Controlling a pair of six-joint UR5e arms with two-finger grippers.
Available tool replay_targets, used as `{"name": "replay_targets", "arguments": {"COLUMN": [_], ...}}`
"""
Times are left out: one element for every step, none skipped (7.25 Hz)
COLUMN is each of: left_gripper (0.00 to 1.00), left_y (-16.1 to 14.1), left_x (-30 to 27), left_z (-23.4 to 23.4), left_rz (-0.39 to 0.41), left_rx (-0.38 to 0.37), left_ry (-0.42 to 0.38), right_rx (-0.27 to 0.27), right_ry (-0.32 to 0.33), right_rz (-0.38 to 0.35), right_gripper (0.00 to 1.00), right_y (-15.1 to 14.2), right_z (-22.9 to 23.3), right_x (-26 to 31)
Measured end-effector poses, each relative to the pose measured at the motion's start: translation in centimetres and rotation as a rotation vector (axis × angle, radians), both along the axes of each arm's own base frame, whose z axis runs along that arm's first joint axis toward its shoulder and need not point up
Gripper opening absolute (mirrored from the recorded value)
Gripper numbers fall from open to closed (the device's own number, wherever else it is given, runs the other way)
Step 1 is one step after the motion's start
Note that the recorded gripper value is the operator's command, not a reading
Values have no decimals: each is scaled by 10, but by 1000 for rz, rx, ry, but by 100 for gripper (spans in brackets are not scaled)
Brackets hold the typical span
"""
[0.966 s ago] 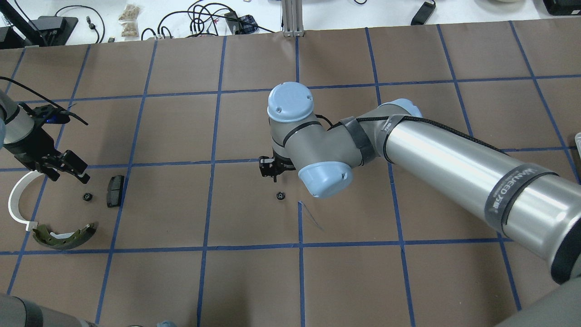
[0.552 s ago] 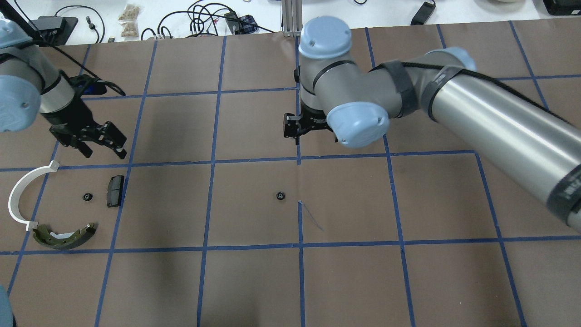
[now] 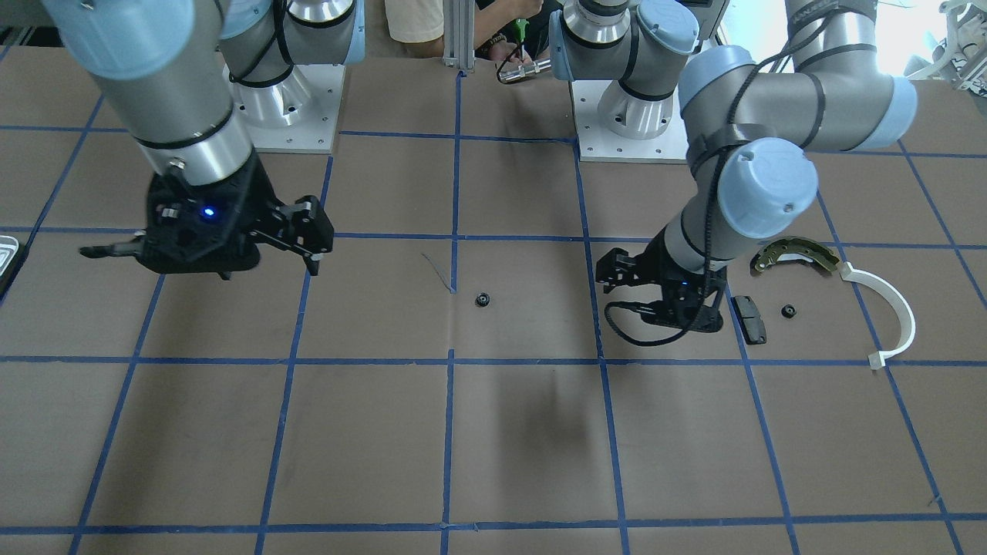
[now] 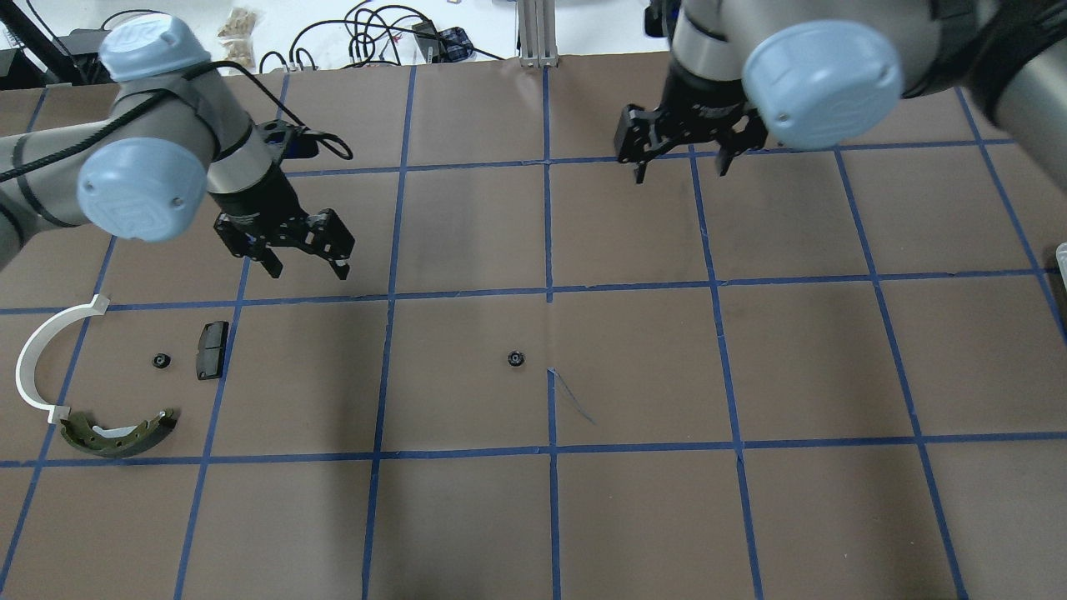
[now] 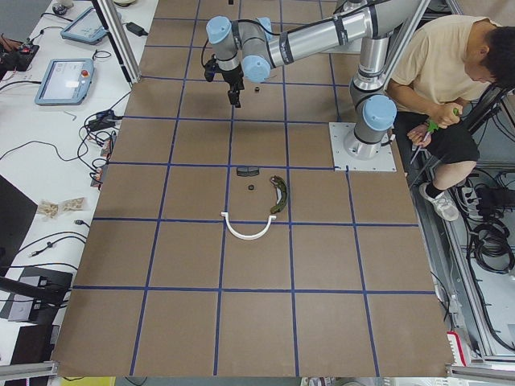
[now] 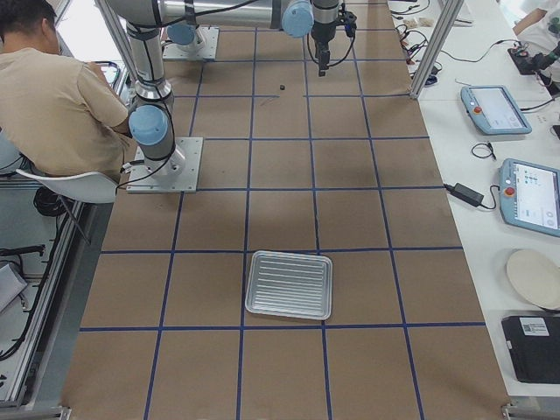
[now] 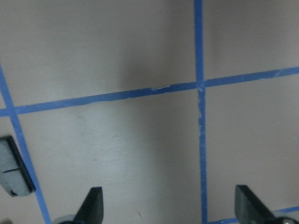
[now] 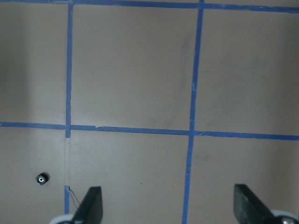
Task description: Place bearing gear from tray to pile
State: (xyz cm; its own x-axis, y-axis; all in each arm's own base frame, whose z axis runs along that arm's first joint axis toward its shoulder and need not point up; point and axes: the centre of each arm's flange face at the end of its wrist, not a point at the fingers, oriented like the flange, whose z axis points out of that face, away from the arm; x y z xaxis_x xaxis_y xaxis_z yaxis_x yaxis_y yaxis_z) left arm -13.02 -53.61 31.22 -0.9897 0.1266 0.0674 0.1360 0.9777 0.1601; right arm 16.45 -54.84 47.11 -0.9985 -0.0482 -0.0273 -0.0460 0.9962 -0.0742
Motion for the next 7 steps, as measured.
{"name": "replay_targets", "arguments": {"left_gripper": [100,100,100,100,100,100,100], "left_y": [10,19,30,43,57,70,80], "left_x": [-37,-63,-82,-103,-123,-139,-148], "left_z": [-6,-21,-39,-55,-69,-82,-95], "left_rz": [-5,11,27,12,-20,-51,-72], "left_rx": [-23,-52,-85,-118,-138,-152,-172], "left_ry": [-11,-16,-14,-10,-4,0,7], "right_rx": [-16,-13,-10,-5,7,28,53], "right_ry": [1,2,-2,0,6,9,9], "right_rz": [-5,-3,9,27,44,55,54], "right_gripper": [100,100,100,100,100,100,100], "right_y": [15,31,47,61,71,77,83], "right_z": [17,21,20,16,11,7,8], "right_x": [-12,-16,-16,-16,-18,-20,-21]}}
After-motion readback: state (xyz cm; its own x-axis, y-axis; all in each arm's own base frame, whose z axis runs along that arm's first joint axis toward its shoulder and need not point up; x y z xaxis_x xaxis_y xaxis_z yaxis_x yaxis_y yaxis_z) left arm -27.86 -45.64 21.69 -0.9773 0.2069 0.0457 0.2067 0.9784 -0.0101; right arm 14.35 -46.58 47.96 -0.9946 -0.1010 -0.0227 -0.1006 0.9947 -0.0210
